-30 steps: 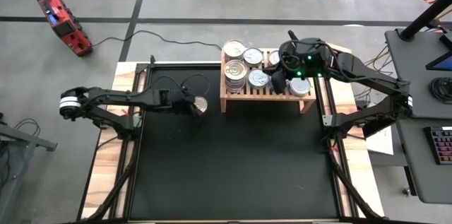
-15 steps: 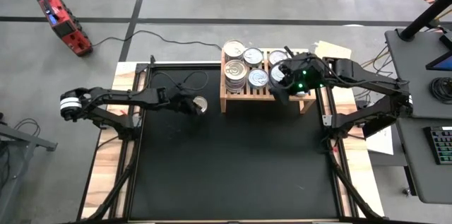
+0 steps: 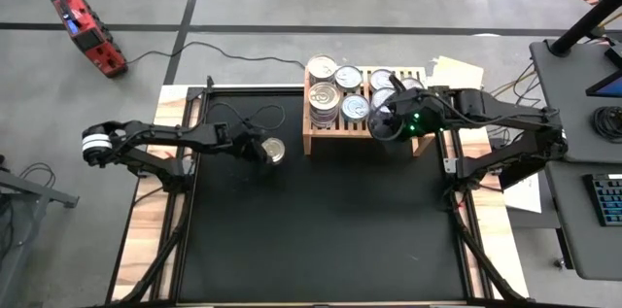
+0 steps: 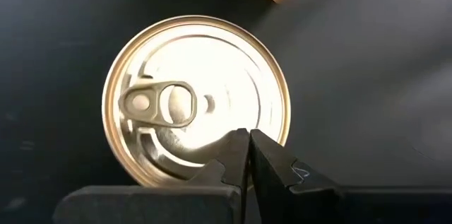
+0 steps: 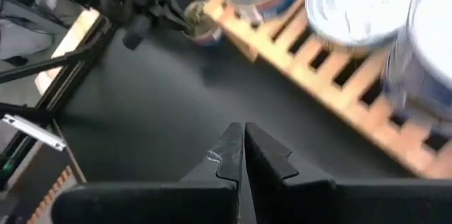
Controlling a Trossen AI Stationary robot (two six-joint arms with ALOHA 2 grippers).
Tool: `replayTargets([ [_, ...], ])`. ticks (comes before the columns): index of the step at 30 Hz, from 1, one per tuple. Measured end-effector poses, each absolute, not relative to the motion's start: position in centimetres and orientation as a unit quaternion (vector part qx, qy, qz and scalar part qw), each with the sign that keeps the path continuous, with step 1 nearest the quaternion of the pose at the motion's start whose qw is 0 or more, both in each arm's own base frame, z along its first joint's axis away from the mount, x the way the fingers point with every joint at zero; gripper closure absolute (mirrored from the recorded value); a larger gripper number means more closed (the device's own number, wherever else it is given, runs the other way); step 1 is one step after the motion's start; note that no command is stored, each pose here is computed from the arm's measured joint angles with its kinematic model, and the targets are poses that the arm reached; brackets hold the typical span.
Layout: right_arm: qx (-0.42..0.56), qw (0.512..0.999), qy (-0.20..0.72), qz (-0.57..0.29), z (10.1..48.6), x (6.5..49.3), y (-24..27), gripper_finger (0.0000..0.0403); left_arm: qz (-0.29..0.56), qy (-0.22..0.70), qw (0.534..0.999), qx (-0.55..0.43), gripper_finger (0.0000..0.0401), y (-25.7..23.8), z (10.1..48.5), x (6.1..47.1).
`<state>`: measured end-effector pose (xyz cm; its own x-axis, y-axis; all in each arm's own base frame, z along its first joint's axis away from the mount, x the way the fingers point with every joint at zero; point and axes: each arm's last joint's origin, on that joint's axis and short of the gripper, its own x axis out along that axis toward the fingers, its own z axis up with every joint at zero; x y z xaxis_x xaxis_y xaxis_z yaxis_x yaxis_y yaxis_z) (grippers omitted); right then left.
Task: Stack canned seafood by type on shelf
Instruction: Stack the blue-pink tuna can on top of the blue-pink tuna can on the shelf
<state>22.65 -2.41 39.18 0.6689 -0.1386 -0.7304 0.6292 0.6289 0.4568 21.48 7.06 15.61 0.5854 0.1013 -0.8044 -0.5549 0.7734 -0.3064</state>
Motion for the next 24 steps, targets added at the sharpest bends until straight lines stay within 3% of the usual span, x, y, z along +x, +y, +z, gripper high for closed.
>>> replayTargets([
  [5, 0.381, 0.807, 0.406, -0.194, 38.4, 21.9, -0.8, 0.0394, 0.155, 0.420, 0.842, -0.302, 0.0401, 6.0, 15.6, 21.7],
  [11, 0.351, 0.810, 0.453, -0.126, 36.4, 22.0, 1.2, 0.0394, 0.133, 0.418, 0.831, -0.342, 0.0401, 2.9, 15.6, 22.6],
  [17, 0.341, 0.817, 0.457, -0.088, 31.9, 21.9, 2.3, 0.0394, 0.156, 0.396, 0.829, -0.364, 0.0401, -1.1, 16.2, 23.3],
  [24, 0.418, 0.799, 0.419, -0.109, 25.3, 21.7, 2.4, 0.0394, 0.154, 0.378, 0.828, -0.383, 0.0401, -3.5, 17.1, 23.7],
])
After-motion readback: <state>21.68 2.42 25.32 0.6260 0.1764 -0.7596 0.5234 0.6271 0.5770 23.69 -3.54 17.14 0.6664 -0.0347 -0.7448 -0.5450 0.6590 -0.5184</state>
